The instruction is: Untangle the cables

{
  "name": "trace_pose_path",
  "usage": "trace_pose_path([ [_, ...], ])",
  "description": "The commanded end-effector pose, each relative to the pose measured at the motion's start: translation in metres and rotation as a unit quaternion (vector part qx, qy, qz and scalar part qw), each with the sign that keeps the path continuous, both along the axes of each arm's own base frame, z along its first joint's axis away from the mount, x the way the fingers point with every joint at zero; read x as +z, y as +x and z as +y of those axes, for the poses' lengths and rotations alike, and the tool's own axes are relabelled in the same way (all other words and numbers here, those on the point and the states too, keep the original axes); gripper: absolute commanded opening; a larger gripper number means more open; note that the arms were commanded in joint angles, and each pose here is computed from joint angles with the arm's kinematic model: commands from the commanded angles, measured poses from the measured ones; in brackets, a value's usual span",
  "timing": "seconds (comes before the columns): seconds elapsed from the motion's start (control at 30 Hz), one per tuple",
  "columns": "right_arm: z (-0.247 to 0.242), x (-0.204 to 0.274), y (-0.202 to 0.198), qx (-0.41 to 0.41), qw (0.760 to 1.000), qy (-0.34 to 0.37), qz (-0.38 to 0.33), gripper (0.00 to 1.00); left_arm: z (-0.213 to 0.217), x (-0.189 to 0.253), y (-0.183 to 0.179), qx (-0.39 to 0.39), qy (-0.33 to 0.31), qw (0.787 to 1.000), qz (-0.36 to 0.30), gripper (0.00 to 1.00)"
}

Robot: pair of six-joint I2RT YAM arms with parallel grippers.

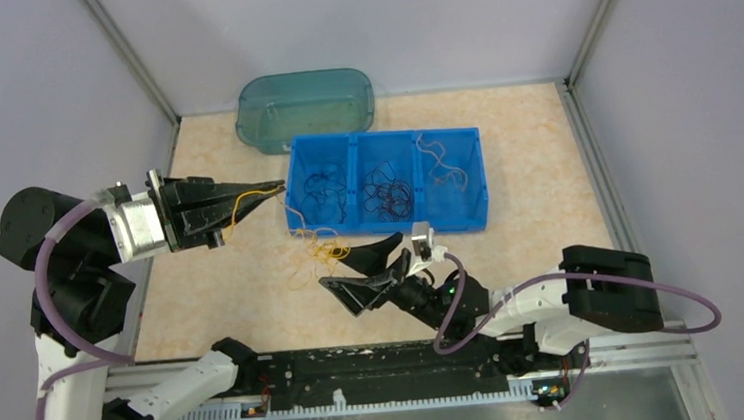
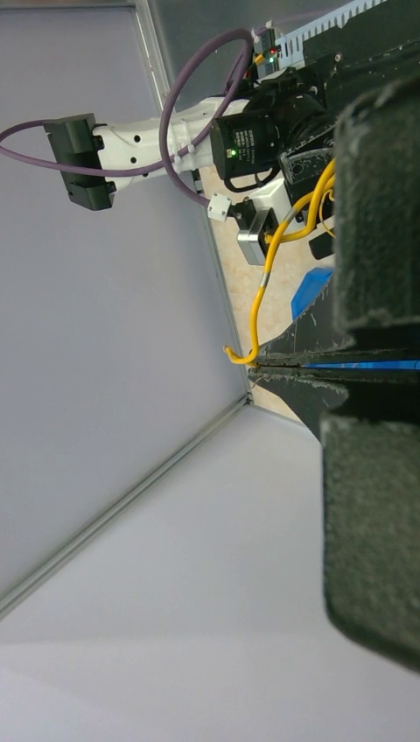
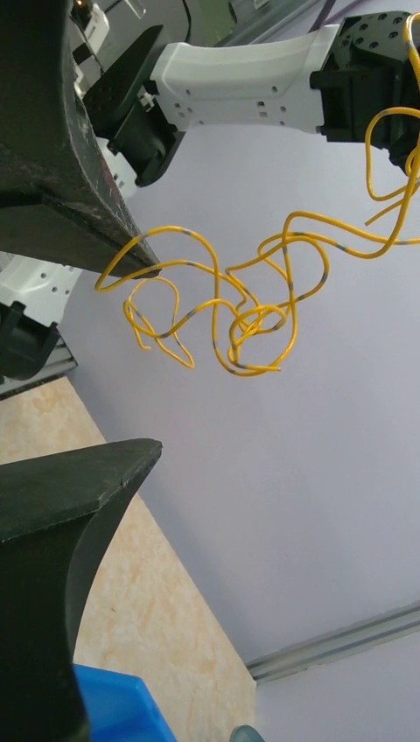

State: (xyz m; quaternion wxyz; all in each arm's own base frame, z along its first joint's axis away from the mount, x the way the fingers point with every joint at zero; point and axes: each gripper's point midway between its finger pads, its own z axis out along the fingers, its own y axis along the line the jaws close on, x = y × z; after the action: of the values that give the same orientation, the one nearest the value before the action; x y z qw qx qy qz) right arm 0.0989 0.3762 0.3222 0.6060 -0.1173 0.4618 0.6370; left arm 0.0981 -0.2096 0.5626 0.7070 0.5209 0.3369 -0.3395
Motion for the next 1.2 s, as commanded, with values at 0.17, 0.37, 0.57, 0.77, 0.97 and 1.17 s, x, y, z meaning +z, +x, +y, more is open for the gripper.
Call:
trace_pose_path([
  [0.17,0.002,0.035,0.011,-0.028,0.998,0.056,0.013,0.68,0.003,0.008,-0.002,0.005,-0.011,1.0,-0.016,0.0],
  [0.37,0.012,0.026,0.015,-0.036,0.998,0.036,0.021,0.69,0.004,0.011,-0.003,0.006,-0.013,1.0,-0.018,0.0],
  [0.57,0.011,0.015,0.023,-0.053,0.997,0.035,0.042,0.64,0.004,0.011,-0.003,0.007,-0.015,1.0,-0.019,0.0],
  [0.77,0.008,0.01,0.028,-0.061,0.995,0.043,0.06,0.39,0.005,0.013,-0.003,0.009,-0.017,1.0,-0.02,0.0],
  [0.97,-0.006,0.012,0.031,-0.069,0.993,0.071,0.071,0.12,0.005,0.013,-0.001,0.011,-0.017,1.0,-0.02,0.0],
  [1.17,-0.026,0.002,0.037,-0.083,0.988,0.086,0.094,0.0,0.006,0.015,0.0,0.018,-0.019,0.999,-0.023,0.0],
])
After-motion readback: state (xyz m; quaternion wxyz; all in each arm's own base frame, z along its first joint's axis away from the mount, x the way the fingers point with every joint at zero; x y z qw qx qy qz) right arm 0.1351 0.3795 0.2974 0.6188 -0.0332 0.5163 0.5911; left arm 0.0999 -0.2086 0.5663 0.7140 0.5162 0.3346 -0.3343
